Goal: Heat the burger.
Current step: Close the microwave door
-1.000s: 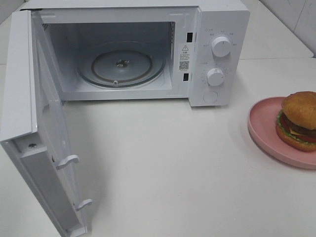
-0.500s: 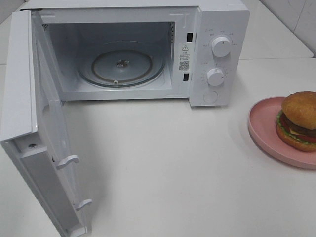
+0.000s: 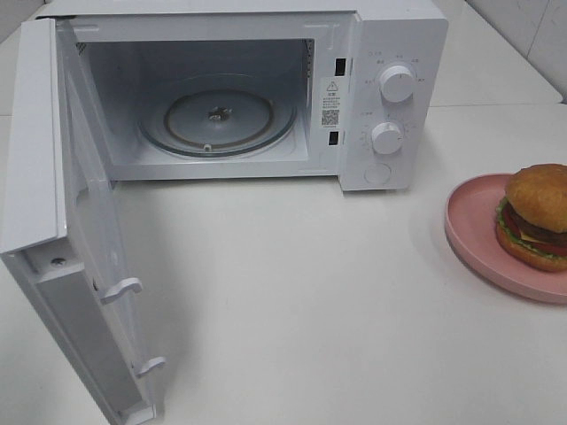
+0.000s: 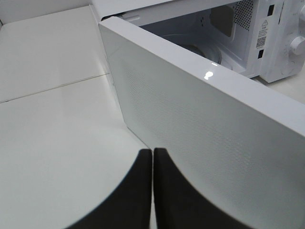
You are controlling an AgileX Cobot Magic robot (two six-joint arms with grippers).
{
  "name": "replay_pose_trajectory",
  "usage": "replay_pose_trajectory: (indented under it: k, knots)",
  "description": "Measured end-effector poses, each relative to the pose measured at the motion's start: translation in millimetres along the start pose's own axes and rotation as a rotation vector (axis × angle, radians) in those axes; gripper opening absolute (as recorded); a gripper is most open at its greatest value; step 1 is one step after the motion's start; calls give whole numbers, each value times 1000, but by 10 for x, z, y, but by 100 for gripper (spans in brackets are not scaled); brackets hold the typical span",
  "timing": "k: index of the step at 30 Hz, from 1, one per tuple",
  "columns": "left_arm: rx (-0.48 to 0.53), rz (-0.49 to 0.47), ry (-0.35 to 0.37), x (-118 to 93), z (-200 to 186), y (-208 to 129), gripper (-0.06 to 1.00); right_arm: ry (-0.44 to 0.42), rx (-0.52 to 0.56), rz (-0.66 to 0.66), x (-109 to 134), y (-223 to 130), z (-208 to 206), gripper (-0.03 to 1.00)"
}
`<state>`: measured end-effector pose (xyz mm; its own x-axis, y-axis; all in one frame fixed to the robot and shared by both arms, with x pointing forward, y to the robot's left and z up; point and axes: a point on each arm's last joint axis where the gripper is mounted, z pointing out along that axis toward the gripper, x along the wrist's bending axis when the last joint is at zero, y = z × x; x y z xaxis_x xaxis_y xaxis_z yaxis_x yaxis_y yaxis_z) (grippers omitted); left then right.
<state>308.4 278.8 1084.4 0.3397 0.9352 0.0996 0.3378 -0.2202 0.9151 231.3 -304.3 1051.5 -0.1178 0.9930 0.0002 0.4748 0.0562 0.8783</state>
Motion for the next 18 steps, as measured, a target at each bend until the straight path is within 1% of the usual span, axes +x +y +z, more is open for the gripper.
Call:
replay_pose_trajectory:
  k: [3,5,7,8,11,13,14,16,17,18]
  knots:
    - [6,-1,0,6,46,16,0,0,0,0,0,0,0,70]
    - [44,-7,0,28,275,68,0,0,0,0,0,0,0,70]
    - [57,-9,0,34,335,75,0,0,0,0,0,0,0,70]
    - [77,-12,0,45,463,90,0,0,0,0,0,0,0,70]
    - [79,-13,1,50,515,99,0,0,0,0,0,0,0,70]
    - [96,-27,3,69,764,119,0,0,0,0,0,0,0,70]
    - [96,-27,3,69,764,119,0,0,0,0,0,0,0,70]
    - [115,-32,7,82,946,109,0,0,0,0,0,0,0,70]
    - [115,-32,7,82,946,109,0,0,0,0,0,0,0,70]
    - [129,-35,9,90,1075,92,0,0,0,0,0,0,0,70]
